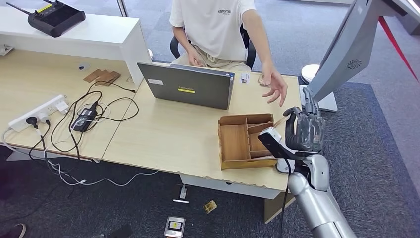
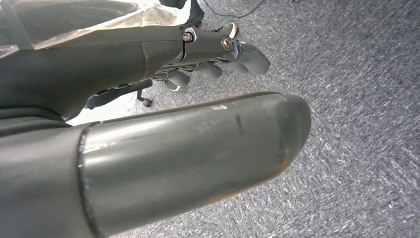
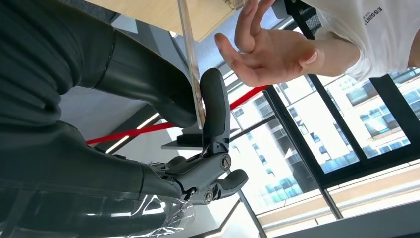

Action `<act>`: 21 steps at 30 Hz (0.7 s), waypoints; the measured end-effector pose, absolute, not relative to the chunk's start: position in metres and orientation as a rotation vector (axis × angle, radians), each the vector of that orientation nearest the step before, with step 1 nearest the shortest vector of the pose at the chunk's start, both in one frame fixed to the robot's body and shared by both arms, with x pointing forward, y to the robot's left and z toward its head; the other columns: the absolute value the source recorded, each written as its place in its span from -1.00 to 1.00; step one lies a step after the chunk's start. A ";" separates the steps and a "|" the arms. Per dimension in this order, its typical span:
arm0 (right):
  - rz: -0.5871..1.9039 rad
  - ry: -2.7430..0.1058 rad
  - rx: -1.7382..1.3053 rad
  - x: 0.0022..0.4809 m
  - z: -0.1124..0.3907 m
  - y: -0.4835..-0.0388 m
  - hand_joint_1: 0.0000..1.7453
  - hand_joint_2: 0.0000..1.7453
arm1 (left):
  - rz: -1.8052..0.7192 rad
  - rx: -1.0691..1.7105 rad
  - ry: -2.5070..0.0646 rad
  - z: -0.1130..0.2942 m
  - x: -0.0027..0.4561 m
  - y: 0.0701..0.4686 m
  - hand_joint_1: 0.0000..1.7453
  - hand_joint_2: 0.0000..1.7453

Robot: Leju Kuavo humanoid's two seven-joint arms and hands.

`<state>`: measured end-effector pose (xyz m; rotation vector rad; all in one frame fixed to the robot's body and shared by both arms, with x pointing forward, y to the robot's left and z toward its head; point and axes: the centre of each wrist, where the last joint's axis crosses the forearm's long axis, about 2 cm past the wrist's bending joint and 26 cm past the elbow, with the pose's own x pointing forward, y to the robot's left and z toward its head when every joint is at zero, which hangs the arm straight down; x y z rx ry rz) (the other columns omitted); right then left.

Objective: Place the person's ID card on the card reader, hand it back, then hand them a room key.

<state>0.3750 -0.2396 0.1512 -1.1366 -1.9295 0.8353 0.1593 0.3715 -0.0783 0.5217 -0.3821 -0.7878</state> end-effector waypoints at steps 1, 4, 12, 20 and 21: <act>0.832 -1.933 -1.139 0.375 0.152 -0.240 1.00 1.00 | -0.790 0.521 -0.383 -0.078 0.160 0.371 -1.00 -1.00; 0.834 -1.950 -1.143 0.377 0.156 -0.240 1.00 1.00 | -0.801 0.518 -0.387 -0.077 0.163 0.371 -1.00 -1.00; 0.856 -2.034 -1.141 0.409 0.185 -0.235 1.00 1.00 | -0.865 0.506 -0.397 -0.072 0.178 0.369 -1.00 -1.00; 0.872 -1.961 -1.152 0.445 0.213 -0.227 1.00 1.00 | -0.943 0.505 -0.414 -0.064 0.200 0.363 -1.00 -1.00; 0.878 -1.943 -1.156 0.448 0.216 -0.227 1.00 1.00 | -0.954 0.504 -0.416 -0.062 0.203 0.362 -1.00 -1.00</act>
